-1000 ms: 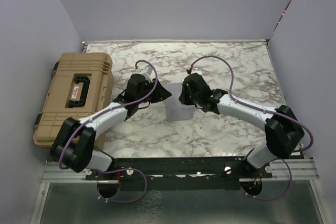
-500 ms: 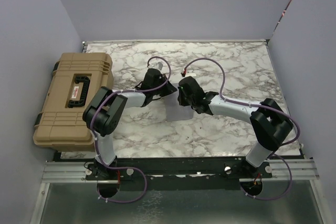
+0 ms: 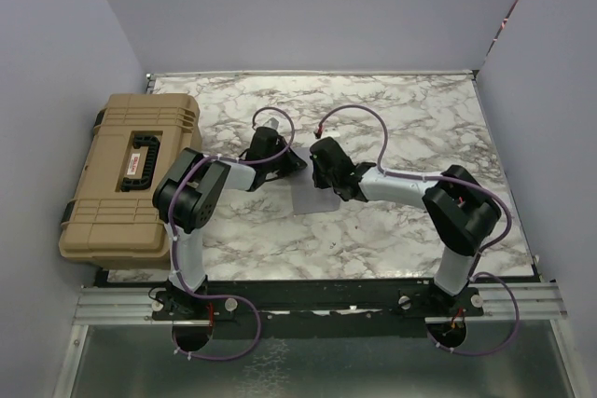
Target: Place the letter into the envelope and seal it
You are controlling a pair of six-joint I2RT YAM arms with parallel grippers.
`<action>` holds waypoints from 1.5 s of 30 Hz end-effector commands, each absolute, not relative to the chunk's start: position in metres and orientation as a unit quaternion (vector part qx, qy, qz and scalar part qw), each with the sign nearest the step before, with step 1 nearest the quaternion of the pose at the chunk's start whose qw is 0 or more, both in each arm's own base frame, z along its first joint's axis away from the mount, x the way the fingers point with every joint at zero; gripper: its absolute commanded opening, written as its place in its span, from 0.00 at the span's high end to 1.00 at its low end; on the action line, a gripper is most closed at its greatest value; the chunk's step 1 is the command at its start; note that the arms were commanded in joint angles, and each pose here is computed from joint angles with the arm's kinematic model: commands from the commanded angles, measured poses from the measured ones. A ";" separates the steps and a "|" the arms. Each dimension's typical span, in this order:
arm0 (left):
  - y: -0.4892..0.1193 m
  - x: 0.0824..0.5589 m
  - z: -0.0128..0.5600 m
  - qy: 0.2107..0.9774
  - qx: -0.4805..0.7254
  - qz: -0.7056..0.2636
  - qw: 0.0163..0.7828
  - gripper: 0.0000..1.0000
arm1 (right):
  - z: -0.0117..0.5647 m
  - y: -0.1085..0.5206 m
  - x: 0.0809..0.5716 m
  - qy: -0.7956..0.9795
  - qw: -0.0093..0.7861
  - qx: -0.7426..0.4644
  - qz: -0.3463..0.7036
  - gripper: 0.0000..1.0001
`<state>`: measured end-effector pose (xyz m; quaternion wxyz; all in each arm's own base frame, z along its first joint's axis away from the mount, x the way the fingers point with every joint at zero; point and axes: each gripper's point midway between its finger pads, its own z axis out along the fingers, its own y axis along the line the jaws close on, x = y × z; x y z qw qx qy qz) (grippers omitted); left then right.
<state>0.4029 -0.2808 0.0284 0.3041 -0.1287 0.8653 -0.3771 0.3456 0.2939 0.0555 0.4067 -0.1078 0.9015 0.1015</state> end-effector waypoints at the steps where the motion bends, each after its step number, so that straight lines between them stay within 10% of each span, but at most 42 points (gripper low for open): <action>1: -0.261 0.388 -0.012 0.889 -0.170 -0.330 0.269 1.00 | 0.055 0.298 0.357 0.900 0.414 -0.112 0.080 1.00; 45: -0.221 0.370 -0.062 0.904 -0.267 -0.240 0.231 1.00 | 0.006 0.285 0.310 0.956 0.279 -0.087 0.007 1.00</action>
